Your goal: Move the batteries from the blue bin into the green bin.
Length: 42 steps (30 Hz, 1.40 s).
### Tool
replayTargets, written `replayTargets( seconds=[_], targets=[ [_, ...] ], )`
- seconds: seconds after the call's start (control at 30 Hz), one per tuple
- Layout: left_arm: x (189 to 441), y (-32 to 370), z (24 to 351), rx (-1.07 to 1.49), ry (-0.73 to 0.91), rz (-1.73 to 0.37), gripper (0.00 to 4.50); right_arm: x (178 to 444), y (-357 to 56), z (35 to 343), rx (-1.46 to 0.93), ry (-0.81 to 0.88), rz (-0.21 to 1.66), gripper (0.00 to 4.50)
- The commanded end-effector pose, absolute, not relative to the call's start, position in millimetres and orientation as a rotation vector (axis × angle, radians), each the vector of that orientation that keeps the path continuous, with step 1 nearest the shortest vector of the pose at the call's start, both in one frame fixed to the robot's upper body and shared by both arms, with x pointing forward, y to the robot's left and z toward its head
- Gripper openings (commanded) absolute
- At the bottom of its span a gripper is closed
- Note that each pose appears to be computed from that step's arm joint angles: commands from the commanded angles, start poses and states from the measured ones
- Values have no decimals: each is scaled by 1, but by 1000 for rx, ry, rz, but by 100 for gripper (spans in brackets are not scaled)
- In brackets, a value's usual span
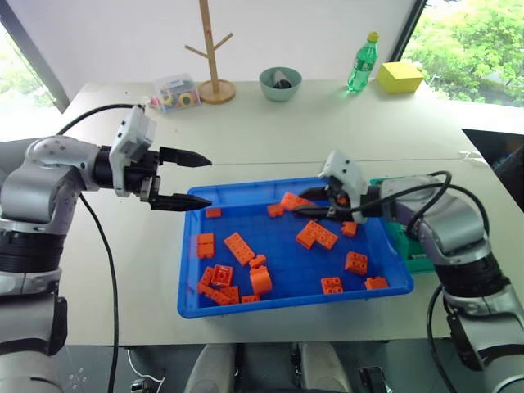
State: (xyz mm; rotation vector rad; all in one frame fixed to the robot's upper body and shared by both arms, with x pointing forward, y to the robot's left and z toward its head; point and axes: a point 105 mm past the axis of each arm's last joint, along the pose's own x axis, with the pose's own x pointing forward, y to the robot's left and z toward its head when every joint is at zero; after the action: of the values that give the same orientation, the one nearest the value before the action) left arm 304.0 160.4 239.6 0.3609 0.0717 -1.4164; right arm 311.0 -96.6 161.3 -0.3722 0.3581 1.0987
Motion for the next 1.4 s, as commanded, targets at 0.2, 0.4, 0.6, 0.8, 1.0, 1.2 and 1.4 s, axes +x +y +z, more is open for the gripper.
replayTargets(
  seconds=[0.2, 0.4, 0.6, 0.8, 1.0, 1.2, 1.4],
  targets=[
    [301, 158, 253, 402, 31, -1427, 450, 302, -97, 136, -445, 407, 1080, 445],
    [303, 158, 252, 409, 26, -1426, 450, 326, -140, 189, -624, 330, 1102, 445],
    [303, 157, 251, 406, 15, -1422, 450, 330, -167, 187, -818, 382, 1229, 445],
    [302, 158, 252, 408, 11, -1408, 450, 355, -178, 169, -999, 379, 1258, 445],
    [301, 160, 254, 409, 13, -1394, 450, 370, -165, 173, -1022, 317, 1286, 445],
    [300, 162, 255, 415, 17, -1387, 450, 374, -160, 158, -1032, 336, 1327, 445],
    [301, 160, 257, 418, 11, -1388, 450, 380, -152, 145, -1055, 305, 1318, 445]
  ],
)
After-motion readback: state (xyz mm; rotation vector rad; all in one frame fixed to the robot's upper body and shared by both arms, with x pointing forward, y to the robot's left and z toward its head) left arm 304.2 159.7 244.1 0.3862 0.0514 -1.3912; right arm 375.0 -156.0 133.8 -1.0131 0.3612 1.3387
